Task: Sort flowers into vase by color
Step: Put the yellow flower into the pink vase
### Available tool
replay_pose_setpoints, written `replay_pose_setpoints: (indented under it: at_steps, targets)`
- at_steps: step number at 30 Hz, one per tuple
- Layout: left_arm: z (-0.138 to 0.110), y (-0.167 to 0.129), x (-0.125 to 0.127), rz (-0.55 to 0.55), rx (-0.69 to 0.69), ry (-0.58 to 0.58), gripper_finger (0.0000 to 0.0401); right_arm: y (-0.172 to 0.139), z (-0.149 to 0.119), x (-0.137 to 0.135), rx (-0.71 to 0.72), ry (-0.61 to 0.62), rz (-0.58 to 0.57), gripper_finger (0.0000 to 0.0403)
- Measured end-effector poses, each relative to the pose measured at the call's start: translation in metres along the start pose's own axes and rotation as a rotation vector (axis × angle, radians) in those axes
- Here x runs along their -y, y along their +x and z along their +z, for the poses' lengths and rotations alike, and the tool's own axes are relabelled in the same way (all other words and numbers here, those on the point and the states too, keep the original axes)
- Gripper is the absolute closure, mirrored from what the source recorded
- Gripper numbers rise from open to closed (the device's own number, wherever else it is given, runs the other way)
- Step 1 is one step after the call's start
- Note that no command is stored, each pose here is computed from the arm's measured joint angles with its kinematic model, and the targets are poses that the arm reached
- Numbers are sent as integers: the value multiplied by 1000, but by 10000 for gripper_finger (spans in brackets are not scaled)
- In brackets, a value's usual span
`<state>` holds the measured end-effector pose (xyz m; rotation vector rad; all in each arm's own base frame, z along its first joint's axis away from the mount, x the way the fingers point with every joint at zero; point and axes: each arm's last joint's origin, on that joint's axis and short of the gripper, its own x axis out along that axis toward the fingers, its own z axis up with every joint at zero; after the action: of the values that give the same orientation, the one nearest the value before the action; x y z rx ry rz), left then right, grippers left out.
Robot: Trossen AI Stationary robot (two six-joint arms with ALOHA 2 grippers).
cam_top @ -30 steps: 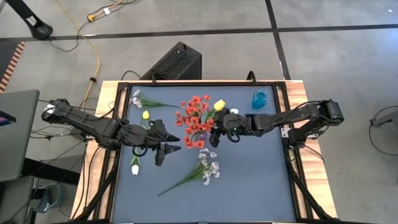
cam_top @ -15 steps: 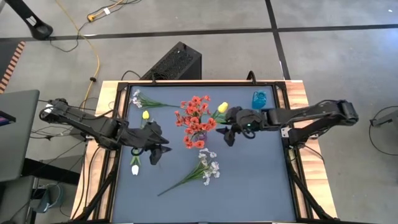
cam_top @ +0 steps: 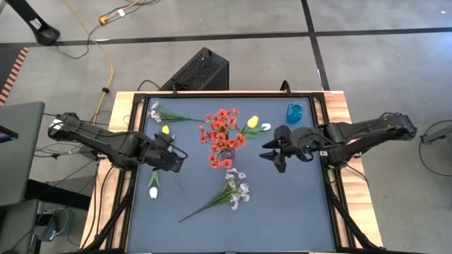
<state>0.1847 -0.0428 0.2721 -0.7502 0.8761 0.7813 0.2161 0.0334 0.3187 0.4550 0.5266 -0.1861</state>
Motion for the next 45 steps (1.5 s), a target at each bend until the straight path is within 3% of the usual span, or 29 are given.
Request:
replay_pose_setpoints:
  at_steps: [4,9,12,16,20,26,38,45]
  targets:
    - [-5,14,-9,89,-52,-128,227,-3,-8,-7,-40,-33,25,164]
    - [-22,54,-27,115,-125,-316,227,-3,-16,-12,-87,-91,33,164]
    - [-30,72,-27,33,-137,-447,227,-3,-17,-13,-91,-144,36,164]
    - [-38,88,-31,-48,-144,-525,227,-3,-15,-11,-86,-220,31,164]
    - [-43,95,-38,-20,-131,-541,227,-1,-11,-5,-76,-208,8,164]
    - [-43,95,-40,-14,-96,-470,227,1,-7,0,-58,-177,-15,164]
    - [-47,97,-52,137,-82,-466,227,4,14,9,87,-37,-14,164]
    - [-45,116,-47,173,-86,-449,227,4,16,10,103,2,-14,164]
